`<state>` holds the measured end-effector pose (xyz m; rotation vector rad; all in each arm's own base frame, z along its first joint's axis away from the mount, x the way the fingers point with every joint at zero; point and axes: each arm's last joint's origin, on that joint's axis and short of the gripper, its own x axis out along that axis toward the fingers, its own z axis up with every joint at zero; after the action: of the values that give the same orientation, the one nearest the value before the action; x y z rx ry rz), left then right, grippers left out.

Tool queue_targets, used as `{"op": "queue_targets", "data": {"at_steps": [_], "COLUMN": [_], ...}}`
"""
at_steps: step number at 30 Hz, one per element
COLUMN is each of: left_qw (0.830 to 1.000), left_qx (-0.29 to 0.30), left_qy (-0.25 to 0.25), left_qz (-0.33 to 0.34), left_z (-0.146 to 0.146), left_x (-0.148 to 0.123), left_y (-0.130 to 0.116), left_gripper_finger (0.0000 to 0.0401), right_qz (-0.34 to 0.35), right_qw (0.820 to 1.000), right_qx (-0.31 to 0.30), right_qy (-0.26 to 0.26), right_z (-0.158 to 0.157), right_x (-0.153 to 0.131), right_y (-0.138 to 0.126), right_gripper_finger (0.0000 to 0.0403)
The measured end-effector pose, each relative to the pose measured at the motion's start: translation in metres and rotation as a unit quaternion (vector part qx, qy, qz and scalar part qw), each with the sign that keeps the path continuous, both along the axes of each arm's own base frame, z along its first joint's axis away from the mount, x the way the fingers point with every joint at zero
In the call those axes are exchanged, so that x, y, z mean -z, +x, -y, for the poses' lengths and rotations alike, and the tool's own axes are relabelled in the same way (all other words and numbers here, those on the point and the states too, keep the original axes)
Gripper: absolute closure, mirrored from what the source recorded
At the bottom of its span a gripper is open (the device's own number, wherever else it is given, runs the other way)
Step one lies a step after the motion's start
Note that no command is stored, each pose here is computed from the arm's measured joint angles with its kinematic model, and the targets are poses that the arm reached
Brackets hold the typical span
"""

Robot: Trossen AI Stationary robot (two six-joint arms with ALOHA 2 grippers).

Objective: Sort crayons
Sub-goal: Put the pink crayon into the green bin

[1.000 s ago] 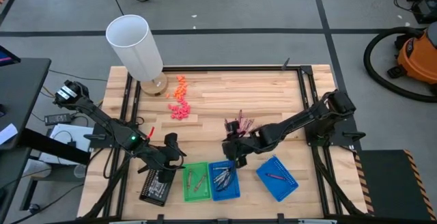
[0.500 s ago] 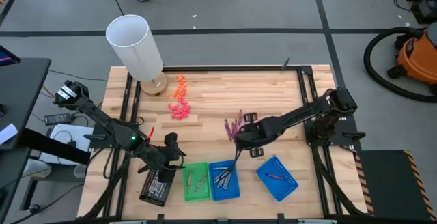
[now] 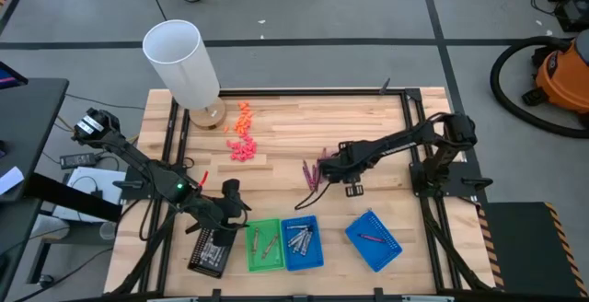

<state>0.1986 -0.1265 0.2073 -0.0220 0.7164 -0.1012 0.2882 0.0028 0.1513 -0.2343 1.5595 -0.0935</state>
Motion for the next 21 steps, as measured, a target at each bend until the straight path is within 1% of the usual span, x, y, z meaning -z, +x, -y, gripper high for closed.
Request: {"op": "queue_targets", "data": {"at_steps": [4,8,12,15,21], "left_qw": [1.000,1.000,0.999,0.999,0.999], "left_qx": [0.009,0.016,0.023,0.024,0.024], "left_qy": [0.011,0.021,0.029,0.031,0.031], "left_qz": [0.002,0.003,0.004,0.005,0.005], "left_z": [0.000,0.000,0.000,0.000,0.000], "left_x": [0.000,0.000,0.000,0.000,0.000], "left_y": [0.000,0.000,0.000,0.000,0.000], "left_gripper_finger": [0.0163,0.0163,0.0163,0.0163,0.0163], "right_qz": [-0.001,-0.010,-0.014,-0.015,-0.016], "right_qw": [1.000,0.999,0.999,0.998,0.997], "right_qx": [0.001,-0.011,-0.010,-0.007,-0.019], "right_qy": [0.006,0.039,0.052,0.059,0.068], "right_z": [0.009,0.013,0.018,0.019,0.017], "right_x": [0.006,0.009,0.012,0.013,0.013], "right_y": [-0.003,-0.006,-0.009,-0.010,-0.010], "right_gripper_finger": [0.0277,0.0277,0.0284,0.0304,0.0369]}}
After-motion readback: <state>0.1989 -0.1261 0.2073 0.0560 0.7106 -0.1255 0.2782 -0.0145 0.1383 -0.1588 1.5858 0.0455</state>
